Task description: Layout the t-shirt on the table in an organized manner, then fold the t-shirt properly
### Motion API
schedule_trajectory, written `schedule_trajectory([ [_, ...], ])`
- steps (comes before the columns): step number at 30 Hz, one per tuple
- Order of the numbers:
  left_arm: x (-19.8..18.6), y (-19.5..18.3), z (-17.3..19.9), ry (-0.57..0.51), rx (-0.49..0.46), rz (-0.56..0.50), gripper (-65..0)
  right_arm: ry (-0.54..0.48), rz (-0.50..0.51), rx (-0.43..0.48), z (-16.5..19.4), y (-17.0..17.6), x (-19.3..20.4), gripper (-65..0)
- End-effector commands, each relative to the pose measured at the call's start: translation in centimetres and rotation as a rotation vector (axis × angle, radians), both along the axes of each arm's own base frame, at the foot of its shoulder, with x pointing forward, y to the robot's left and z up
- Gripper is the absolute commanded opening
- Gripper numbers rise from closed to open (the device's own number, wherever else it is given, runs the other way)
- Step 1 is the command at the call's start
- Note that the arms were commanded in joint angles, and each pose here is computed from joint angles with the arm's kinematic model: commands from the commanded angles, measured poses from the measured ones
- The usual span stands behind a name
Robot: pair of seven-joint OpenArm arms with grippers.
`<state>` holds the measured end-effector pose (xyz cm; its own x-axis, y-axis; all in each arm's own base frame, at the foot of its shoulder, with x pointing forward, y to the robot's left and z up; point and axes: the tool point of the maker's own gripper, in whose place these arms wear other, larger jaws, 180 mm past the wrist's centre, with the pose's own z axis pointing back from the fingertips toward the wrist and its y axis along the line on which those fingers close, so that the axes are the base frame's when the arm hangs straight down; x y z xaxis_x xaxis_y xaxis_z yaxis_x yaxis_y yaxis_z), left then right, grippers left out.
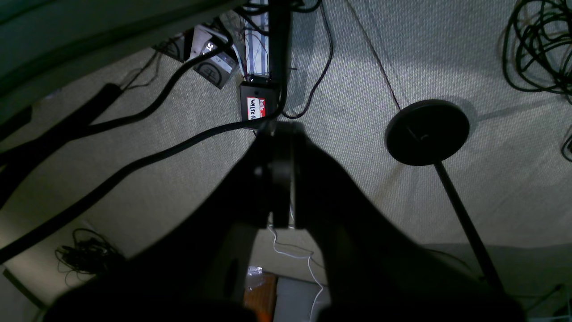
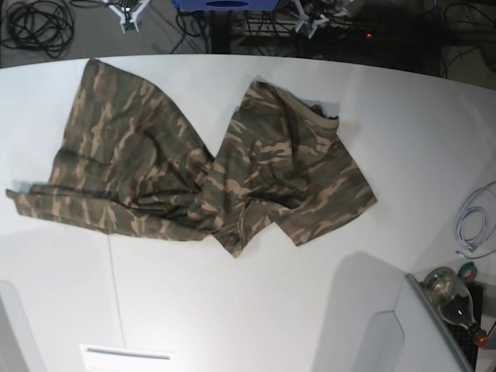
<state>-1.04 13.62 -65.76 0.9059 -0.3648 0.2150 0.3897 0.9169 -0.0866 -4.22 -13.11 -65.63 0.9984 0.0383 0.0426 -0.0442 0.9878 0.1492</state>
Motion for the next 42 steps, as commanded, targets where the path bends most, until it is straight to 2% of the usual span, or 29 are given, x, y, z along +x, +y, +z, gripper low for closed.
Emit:
schedule_trajectory([
  [1,-0.9,0.0,0.1,0.010,-0.006,-0.006,-65.0,0.001,0.001,-0.006,0.0,-0.2,-0.2,-63.6],
  [9,-1.8,-0.2,0.1,0.022,-0.011,-0.024,-65.0,0.003,0.001,-0.006,0.0,-0.2,-0.4,-63.6],
  [15,-1.8,-4.0,0.2,0.020,-0.069,-0.018,-65.0,0.004,0.001,-0.006,0.0,-0.2,-0.5,-63.6],
  [19,-4.6,-3.7,0.3,0.066,-0.063,-0.018,-65.0,0.006,0.001,-0.006,0.0,-0.2,-0.6,-63.6],
  [26,0.1,-2.1,0.2,-0.037,-0.038,0.017,-65.0,0.018,0.000,-0.006,0.1,-0.2,-1.4,-63.6],
  [29,0.2,-3.7,0.3,-0.042,-0.061,0.008,-65.0,0.018,-0.001,-0.003,0.1,0.0,-1.4,-63.6],
  [32,-0.1,-3.4,0.3,-0.042,-0.056,0.021,-65.0,0.018,-0.001,-0.002,0.1,0.1,-1.4,-63.6],
  [34,1.1,-3.3,0.4,-0.070,-0.055,0.027,-65.0,0.018,-0.002,0.000,0.1,0.2,-1.4,-63.6],
  [37,0.9,-4.1,0.3,-0.061,-0.065,0.006,-65.0,0.018,-0.003,0.000,0.1,0.2,-1.3,-63.6],
  [40,-1.3,-5.9,0.3,0.002,-0.094,0.015,-65.0,0.018,-0.003,0.001,0.1,0.3,-1.3,-63.6],
  [42,-1.1,-6.2,0.2,0.014,-0.100,0.033,-65.0,0.018,-0.003,0.001,0.1,0.3,-1.3,-63.6],
])
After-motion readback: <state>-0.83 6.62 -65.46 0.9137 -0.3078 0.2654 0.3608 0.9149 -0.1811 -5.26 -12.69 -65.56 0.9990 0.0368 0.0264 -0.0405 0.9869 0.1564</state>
